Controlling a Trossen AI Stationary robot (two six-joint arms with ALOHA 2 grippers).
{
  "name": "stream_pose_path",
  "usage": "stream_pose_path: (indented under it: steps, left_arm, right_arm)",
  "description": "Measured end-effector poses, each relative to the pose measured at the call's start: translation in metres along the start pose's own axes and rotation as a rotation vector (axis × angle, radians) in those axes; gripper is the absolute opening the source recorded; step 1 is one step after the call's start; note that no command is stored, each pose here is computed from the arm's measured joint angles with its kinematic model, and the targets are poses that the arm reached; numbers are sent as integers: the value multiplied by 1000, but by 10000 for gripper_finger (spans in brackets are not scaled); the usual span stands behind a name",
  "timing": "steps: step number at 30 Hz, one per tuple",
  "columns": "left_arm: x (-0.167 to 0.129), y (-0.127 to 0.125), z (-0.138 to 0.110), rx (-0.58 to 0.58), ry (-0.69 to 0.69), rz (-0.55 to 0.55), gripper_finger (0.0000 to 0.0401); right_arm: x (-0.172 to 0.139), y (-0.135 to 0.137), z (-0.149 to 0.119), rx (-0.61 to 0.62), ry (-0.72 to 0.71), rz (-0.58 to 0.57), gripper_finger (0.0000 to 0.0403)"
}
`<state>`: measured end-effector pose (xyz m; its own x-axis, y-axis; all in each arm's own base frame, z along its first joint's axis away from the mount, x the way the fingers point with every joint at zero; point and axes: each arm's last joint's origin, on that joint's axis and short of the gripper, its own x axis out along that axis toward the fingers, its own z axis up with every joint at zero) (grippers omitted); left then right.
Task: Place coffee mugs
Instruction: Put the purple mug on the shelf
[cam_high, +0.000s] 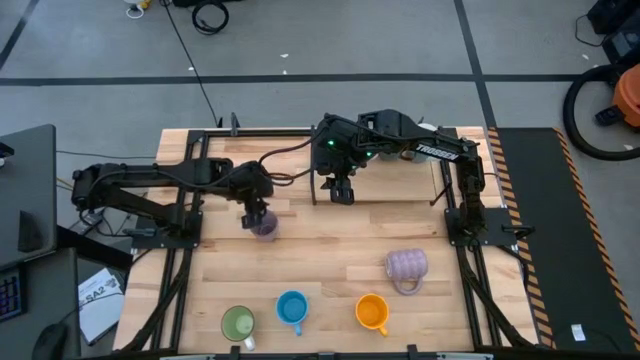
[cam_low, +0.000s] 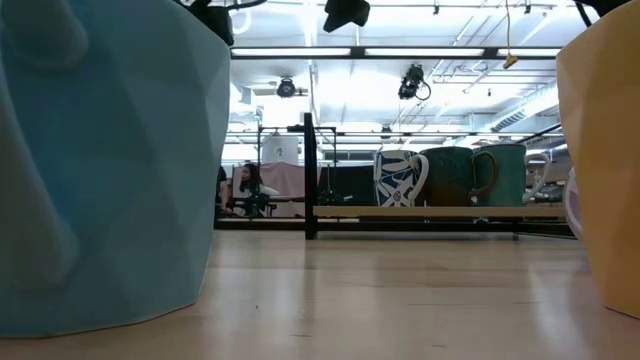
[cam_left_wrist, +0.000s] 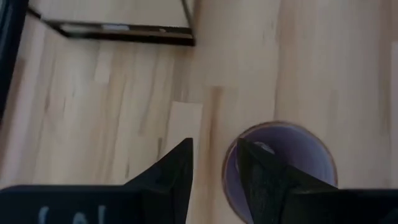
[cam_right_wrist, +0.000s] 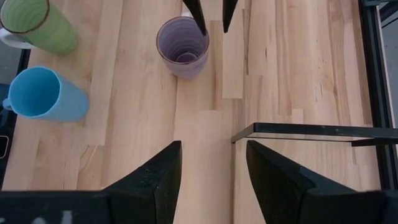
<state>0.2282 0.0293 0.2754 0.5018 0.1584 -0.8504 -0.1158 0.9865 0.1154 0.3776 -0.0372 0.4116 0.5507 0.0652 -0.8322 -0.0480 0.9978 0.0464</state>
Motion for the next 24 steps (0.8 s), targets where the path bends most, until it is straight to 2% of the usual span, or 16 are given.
stream_pose_path:
  steps: [3,8,16,24]
  left_arm:
    - [3,-1,2,82,-1,-26,130]
    - [9,-3,3,137,5,-76,130]
    - [25,-5,7,175,31,-85,130]
    - [48,-8,6,217,127,-132,130]
  right_arm:
    - [0,0,0,0,-1,0,185]
    - [0,0,0,0,-2,0,185]
    - [0,0,0,-1,-5,0,185]
    - [0,0,0,-2,-5,1,185]
